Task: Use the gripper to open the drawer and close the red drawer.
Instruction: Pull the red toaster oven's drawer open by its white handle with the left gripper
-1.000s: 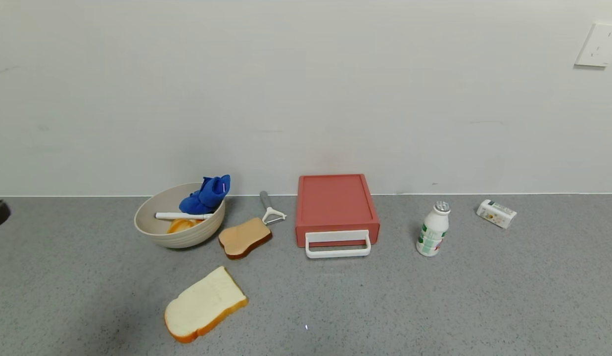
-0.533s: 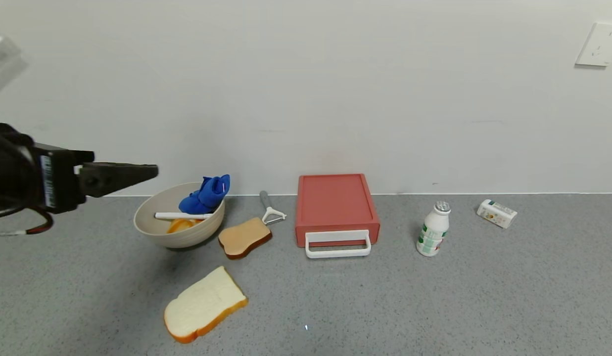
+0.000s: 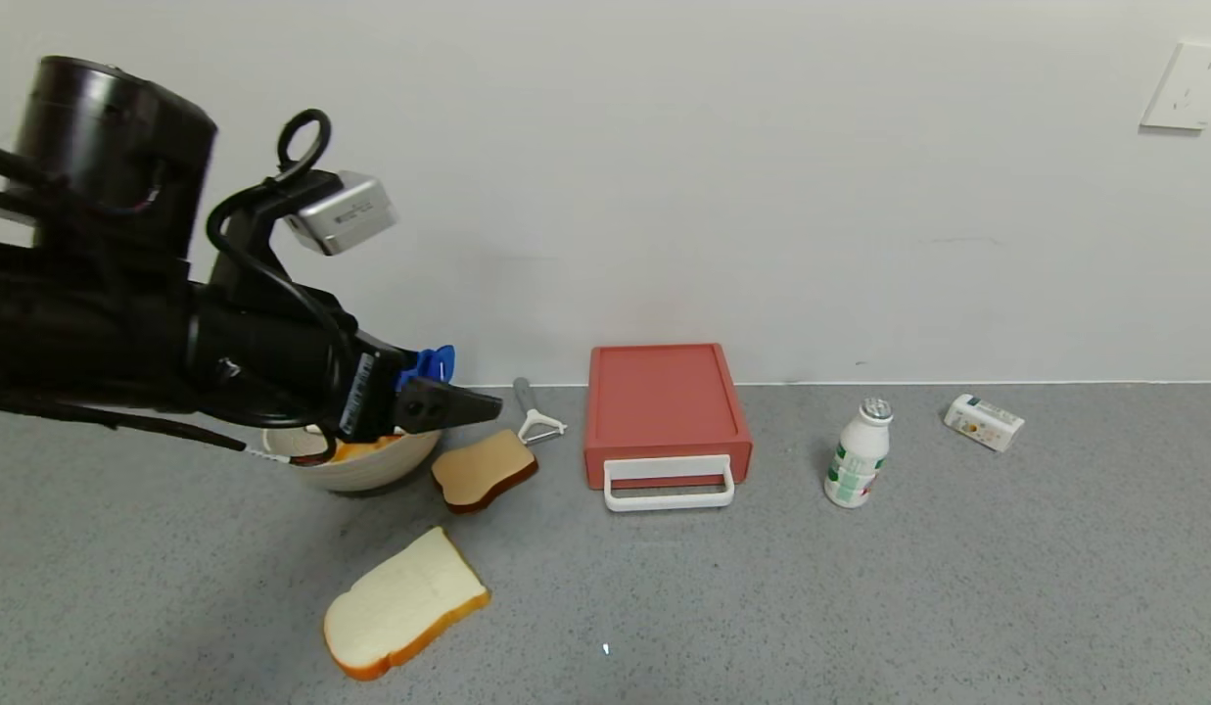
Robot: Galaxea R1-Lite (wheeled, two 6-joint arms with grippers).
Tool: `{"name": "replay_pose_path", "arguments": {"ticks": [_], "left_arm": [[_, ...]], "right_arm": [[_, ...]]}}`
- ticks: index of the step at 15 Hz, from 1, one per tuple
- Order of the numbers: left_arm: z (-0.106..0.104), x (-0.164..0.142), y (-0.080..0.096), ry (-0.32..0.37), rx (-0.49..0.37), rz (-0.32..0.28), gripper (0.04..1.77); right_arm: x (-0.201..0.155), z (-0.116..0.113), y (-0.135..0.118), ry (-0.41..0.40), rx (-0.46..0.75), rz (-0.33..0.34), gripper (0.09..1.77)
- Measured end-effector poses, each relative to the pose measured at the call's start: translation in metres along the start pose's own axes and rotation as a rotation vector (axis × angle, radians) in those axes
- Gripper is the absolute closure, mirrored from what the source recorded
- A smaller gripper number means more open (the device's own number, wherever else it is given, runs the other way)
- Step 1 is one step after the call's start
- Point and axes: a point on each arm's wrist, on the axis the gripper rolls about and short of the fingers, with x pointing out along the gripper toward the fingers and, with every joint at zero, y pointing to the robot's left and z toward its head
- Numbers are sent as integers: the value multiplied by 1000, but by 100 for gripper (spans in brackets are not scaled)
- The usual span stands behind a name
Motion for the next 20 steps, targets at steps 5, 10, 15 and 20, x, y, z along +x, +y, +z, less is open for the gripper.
{"name": "replay_pose_path", "arguments": {"ticks": [5, 10, 15, 20], "left_arm": [[0, 46, -13, 83, 17, -79, 9], [-1, 59, -13, 106, 19, -85, 77], [5, 60, -14, 91, 26, -80, 170], [23, 75, -29, 64, 38, -112, 170]], "right_arm": [[0, 0, 0, 0, 0, 0, 16], [0, 0, 0, 0, 0, 0, 16], [0, 0, 0, 1, 0, 0, 16], [0, 0, 0, 1, 0, 0, 16]]}}
